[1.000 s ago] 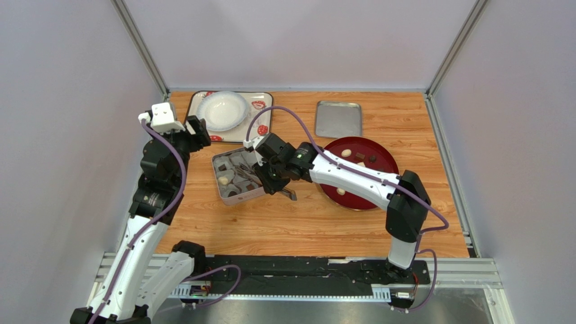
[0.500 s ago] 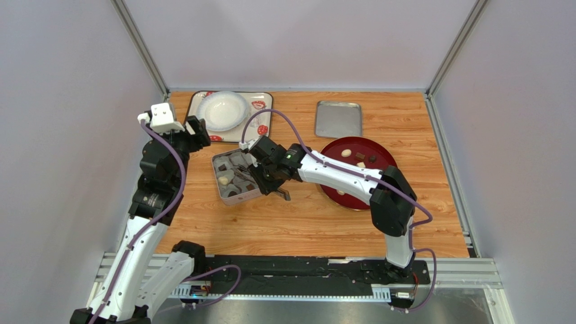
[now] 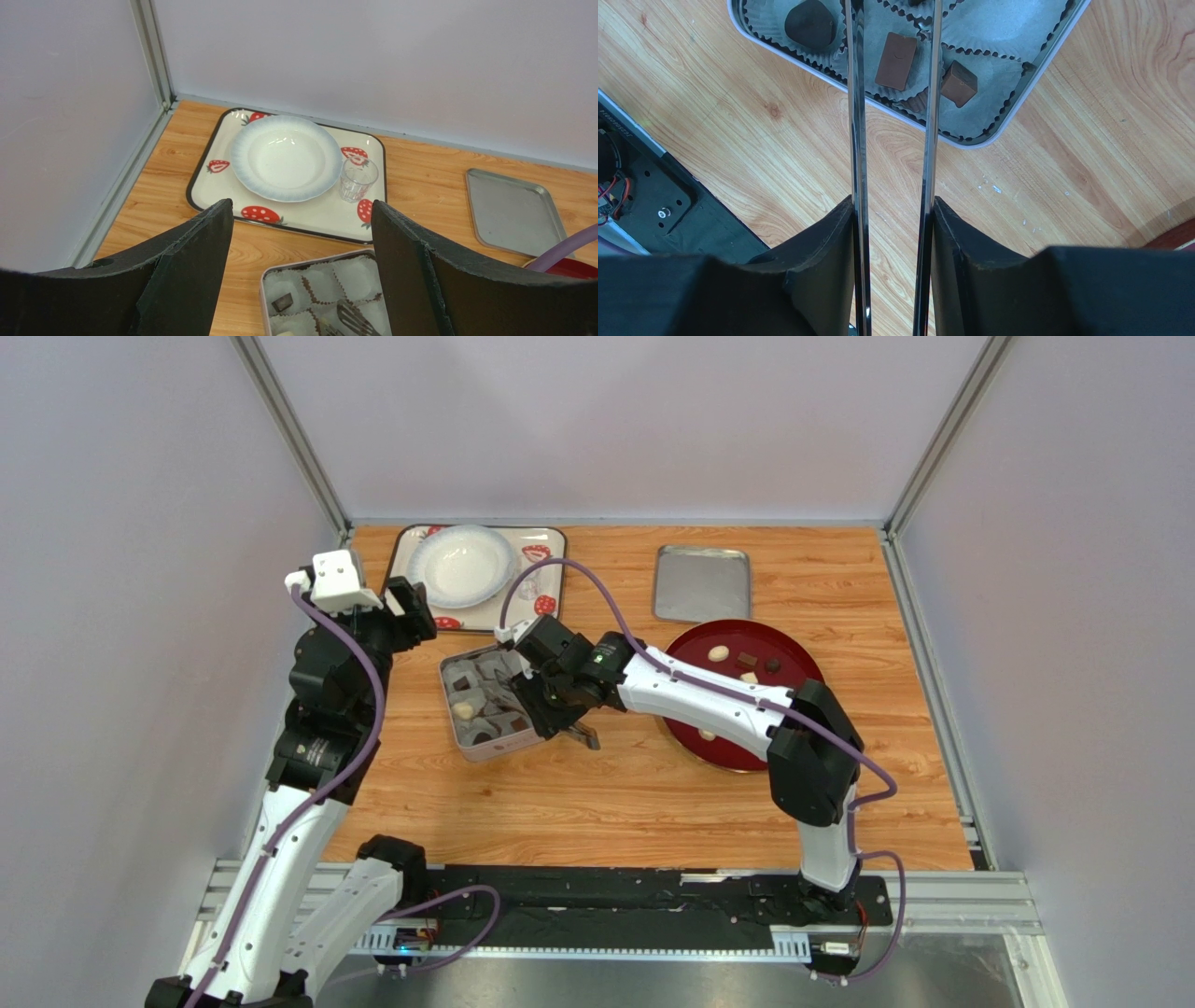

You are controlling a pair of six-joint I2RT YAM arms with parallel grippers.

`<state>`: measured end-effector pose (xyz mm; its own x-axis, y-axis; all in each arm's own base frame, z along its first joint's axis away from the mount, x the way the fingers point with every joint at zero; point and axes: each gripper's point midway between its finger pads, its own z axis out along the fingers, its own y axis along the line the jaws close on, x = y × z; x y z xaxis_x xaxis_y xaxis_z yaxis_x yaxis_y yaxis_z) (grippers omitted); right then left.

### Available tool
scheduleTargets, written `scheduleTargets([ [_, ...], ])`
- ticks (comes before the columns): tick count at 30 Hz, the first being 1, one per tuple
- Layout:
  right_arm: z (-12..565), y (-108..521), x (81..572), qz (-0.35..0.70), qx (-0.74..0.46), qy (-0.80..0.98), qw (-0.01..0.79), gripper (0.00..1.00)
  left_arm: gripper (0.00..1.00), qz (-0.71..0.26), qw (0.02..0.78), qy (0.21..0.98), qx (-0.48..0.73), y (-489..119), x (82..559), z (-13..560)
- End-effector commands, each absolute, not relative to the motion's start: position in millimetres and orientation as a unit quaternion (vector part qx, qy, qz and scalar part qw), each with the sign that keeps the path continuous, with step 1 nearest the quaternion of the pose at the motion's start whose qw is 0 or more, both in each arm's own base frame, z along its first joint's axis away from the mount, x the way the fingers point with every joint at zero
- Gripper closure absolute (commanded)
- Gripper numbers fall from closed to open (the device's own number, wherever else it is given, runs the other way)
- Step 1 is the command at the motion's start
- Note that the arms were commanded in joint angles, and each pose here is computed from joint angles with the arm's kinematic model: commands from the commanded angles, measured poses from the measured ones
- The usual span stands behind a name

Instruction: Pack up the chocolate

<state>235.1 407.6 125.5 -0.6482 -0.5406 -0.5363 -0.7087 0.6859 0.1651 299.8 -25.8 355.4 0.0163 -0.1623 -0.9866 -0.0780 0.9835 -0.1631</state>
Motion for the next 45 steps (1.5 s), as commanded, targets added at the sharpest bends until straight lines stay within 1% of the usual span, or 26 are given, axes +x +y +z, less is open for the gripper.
scheduleTargets([
  [1,164,419,243,0.213,-0.340,0.874,0.274,0.60,0.20,-0.038,0.731,0.676,-0.086,-24,295,381],
  [5,186,413,239,0.222,-0.333,0.869,0.290,0.69,0.20,-0.037,0.731,0.676,-0.086,-24,295,381],
  [7,196,401,242,0.211,-0.320,0.871,0.306,0.70,0.20,-0.039,0.732,0.675,-0.085,-24,294,382],
  [13,209,363,241,0.180,-0.277,0.889,0.316,0.71,0.20,-0.044,0.733,0.674,-0.084,-26,293,383],
  [18,193,312,238,0.134,-0.225,0.918,0.298,0.71,0.20,-0.052,0.733,0.674,-0.081,-29,294,383],
  [20,196,293,233,0.130,-0.201,0.925,0.296,0.71,0.20,-0.052,0.732,0.674,-0.079,-29,294,383],
  [23,180,260,227,0.106,-0.167,0.941,0.276,0.71,0.20,-0.051,0.728,0.679,-0.078,-30,296,380],
  [27,171,210,220,0.093,-0.091,0.955,0.265,0.71,0.20,-0.057,0.720,0.688,-0.074,-35,300,375],
  [29,158,189,213,0.082,-0.060,0.964,0.247,0.71,0.20,-0.061,0.716,0.691,-0.069,-37,302,373],
  [35,148,127,215,0.064,0.050,0.966,0.247,0.71,0.20,-0.061,0.709,0.700,-0.066,-40,306,368],
  [38,143,106,214,0.050,0.079,0.965,0.244,0.71,0.20,-0.063,0.707,0.701,-0.064,-41,307,368],
  [45,131,90,191,0.037,0.091,0.974,0.202,0.70,0.20,-0.064,0.706,0.702,-0.062,-42,308,368],
])
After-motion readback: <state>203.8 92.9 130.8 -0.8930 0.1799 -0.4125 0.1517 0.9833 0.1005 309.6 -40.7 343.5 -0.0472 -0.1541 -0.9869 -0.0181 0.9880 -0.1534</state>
